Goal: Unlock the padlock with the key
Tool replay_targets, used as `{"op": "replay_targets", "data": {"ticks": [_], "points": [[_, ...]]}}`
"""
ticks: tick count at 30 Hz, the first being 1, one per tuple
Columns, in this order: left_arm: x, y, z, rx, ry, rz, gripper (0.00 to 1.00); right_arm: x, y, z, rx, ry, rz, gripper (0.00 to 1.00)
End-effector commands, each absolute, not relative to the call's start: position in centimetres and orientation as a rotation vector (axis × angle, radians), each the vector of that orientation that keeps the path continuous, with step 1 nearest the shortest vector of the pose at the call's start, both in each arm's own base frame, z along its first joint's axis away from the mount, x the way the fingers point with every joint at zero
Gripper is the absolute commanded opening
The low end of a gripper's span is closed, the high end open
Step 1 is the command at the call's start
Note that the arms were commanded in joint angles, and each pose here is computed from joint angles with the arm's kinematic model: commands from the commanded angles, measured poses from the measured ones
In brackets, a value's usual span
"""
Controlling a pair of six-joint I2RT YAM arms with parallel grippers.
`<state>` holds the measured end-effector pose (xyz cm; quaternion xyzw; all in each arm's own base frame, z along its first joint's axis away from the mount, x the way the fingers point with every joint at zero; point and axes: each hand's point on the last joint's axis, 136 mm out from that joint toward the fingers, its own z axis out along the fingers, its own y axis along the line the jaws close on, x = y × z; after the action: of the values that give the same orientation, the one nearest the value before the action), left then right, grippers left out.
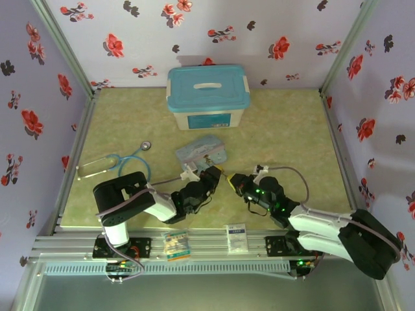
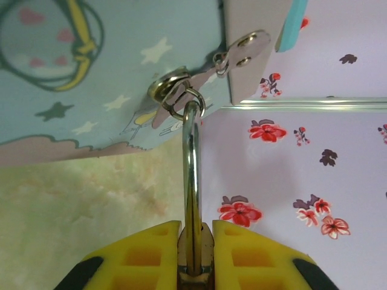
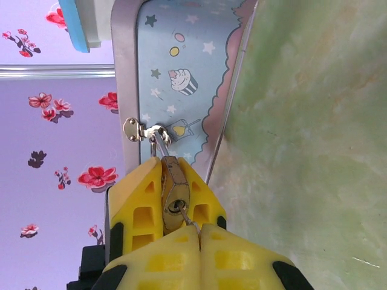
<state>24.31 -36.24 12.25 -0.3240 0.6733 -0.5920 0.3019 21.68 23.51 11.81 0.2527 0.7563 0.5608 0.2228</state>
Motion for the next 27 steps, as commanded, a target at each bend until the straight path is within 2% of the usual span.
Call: {"op": "replay_targets", "data": {"ticks": [1,9,14,21,27], "points": [[22.3,-38.9,15.1,-0.789,1.765,-1.754,0.0,23.1,23.9,13.8,0.666,2.04,1.531,0.0],[22.0,-39.1,14.5,-0.786,1.781,-1.74,0.0,23.4,26.2,13.4,0.664,2.03,1.656,0.0],[22.0,-39.1,13.0,-0.801,1.806,-1.707,0.0,23.1,26.8,13.7,0.686,2.037,1.63,0.0],[22.3,-37.2,11.1,-0.812,1.818,-1.599,0.0,21.8,23.8,12.0,0.728,2.138,1.452,0.0],[23.1,-35.6,10.6,-0.747,1.816,-1.48,0.0,19.3,22.2,9.2,0.636,2.314,1.348,0.0]]}}
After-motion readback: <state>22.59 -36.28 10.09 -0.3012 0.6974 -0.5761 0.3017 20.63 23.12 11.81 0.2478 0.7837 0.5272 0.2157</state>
